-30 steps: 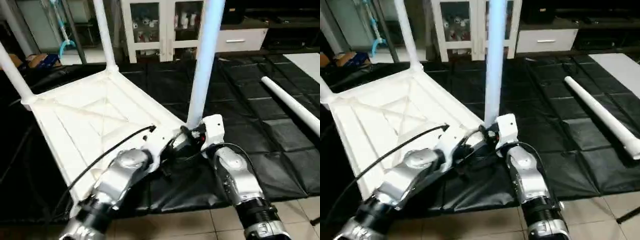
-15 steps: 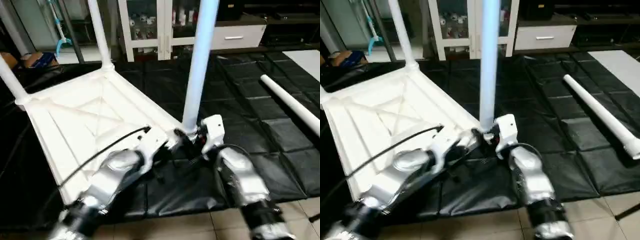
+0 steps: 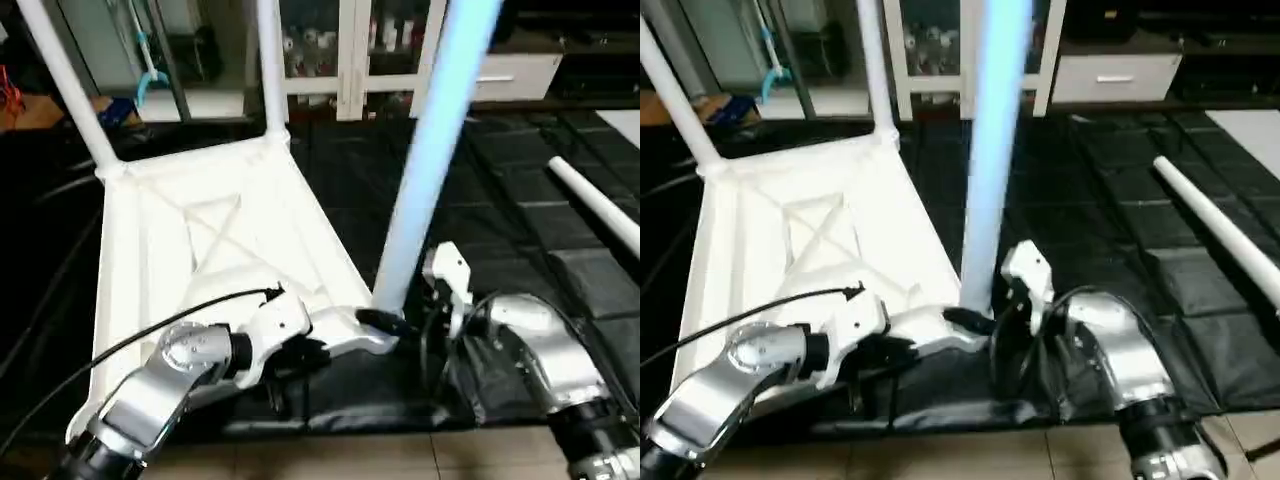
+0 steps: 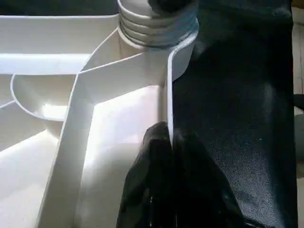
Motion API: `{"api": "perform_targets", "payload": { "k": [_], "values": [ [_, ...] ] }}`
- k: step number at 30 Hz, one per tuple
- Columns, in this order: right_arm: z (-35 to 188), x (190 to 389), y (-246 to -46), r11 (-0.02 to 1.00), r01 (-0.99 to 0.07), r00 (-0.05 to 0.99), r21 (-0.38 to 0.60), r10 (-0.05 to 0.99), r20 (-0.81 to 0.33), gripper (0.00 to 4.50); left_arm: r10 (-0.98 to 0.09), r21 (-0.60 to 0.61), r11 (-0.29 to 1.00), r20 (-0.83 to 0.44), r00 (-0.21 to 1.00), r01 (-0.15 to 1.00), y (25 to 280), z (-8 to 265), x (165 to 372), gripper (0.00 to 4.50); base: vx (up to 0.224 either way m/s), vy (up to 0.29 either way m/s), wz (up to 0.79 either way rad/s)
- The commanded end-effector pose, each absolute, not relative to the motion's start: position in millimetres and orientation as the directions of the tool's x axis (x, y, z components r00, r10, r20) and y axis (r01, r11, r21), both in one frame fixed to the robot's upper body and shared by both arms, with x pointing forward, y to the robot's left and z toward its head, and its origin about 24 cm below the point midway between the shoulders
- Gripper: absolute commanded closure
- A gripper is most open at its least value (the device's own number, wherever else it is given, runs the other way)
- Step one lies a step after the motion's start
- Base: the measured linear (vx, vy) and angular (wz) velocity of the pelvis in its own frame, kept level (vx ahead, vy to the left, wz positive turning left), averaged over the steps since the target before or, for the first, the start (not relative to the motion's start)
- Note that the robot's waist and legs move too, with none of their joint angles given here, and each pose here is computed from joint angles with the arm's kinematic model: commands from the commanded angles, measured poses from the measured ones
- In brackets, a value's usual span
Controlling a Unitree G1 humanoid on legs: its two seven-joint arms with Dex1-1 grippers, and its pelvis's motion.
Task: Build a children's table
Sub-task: Rotate leg to tighten
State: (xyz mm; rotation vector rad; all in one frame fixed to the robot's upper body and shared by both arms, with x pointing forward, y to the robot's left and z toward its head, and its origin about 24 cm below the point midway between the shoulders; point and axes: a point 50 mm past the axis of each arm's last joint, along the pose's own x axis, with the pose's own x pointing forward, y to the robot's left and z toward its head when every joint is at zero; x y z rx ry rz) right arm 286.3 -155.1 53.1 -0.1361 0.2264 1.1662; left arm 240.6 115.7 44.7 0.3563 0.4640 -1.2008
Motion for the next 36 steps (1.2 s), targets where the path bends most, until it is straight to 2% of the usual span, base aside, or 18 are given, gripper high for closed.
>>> {"api": "perform_targets", "payload": {
  "k": [1,2,5,10,12,14,17,22,26,27,30,31,32,33,35,36],
  "values": [
    [50,283.8,-158.4,0.358,-0.933,0.341,0.013,0.899,-0.276,0.30,-0.807,-0.055,0.264,-0.560,0.190,0.963,113,33,228,4.50,0.000,0.000,0.00],
    [47,279.3,-159.0,0.321,-0.947,0.299,0.025,0.905,-0.301,0.30,-0.806,-0.055,0.261,-0.561,0.186,0.964,114,34,227,4.50,0.000,0.000,0.00],
    [45,277.4,-159.8,0.309,-0.951,0.286,0.026,0.906,-0.311,0.30,-0.804,-0.053,0.261,-0.565,0.186,0.964,115,34,228,4.50,0.000,0.000,0.00],
    [45,281.0,-161.5,0.347,-0.938,0.326,0.016,0.897,-0.298,0.43,-0.802,-0.051,0.260,-0.568,0.186,0.964,116,34,228,4.50,0.000,0.000,0.00],
    [46,282.6,-161.6,0.359,-0.933,0.340,0.014,0.895,-0.290,0.78,-0.803,-0.051,0.259,-0.567,0.185,0.965,116,34,228,4.50,0.000,0.000,0.00],
    [46,283.7,-161.4,0.363,-0.932,0.345,0.012,0.895,-0.282,0.81,-0.803,-0.051,0.258,-0.567,0.184,0.965,116,34,228,4.50,0.000,0.000,0.00],
    [48,285.1,-160.4,0.363,-0.932,0.347,0.012,0.899,-0.265,1.18,-0.804,-0.053,0.256,-0.566,0.182,0.965,115,34,228,4.50,0.000,0.000,0.00],
    [46,284.7,-159.4,0.359,-0.933,0.342,0.020,0.903,-0.259,1.49,-0.803,-0.056,0.257,-0.568,0.181,0.965,115,33,228,4.50,0.000,0.000,0.00],
    [41,285.9,-156.7,0.420,-0.907,0.404,0.005,0.874,-0.269,1.72,-0.775,-0.048,0.308,-0.591,0.221,0.950,116,30,231,4.50,0.000,0.000,0.00],
    [36,286.1,-154.1,0.454,-0.891,0.435,-0.002,0.853,-0.288,1.75,-0.756,-0.035,0.350,-0.601,0.260,0.936,115,28,236,4.50,0.000,0.000,0.00],
    [27,282.7,-148.2,0.470,-0.883,0.451,-0.020,0.834,-0.318,1.77,-0.726,-0.009,0.414,-0.607,0.324,0.910,113,26,245,4.50,0.000,0.000,0.00],
    [23,284.2,-145.1,0.512,-0.858,0.492,-0.029,0.806,-0.328,1.78,-0.704,0.005,0.465,-0.605,0.373,0.885,110,25,251,4.50,0.000,0.000,0.00],
    [23,284.2,-145.1,0.512,-0.858,0.492,-0.029,0.806,-0.328,1.78,-0.704,0.005,0.465,-0.605,0.373,0.885,110,25,251,4.50,0.000,0.000,0.00],
    [18,288.6,-140.9,0.597,-0.802,0.573,-0.038,0.748,-0.336,1.78,-0.662,0.031,0.543,-0.599,0.451,0.839,105,25,260,4.50,0.000,0.000,0.00],
    [14,294.3,-136.7,0.688,-0.724,0.660,-0.046,0.671,-0.338,1.78,-0.616,0.052,0.612,-0.595,0.517,0.789,100,24,270,4.50,-0.026,0.000,0.00],
    [11,300.2,-133.2,0.777,-0.627,0.743,-0.060,0.574,-0.344,1.78,-0.571,0.062,0.673,-0.590,0.571,0.737,94,24,279,4.50,-0.051,0.000,0.00]
  ]
}}
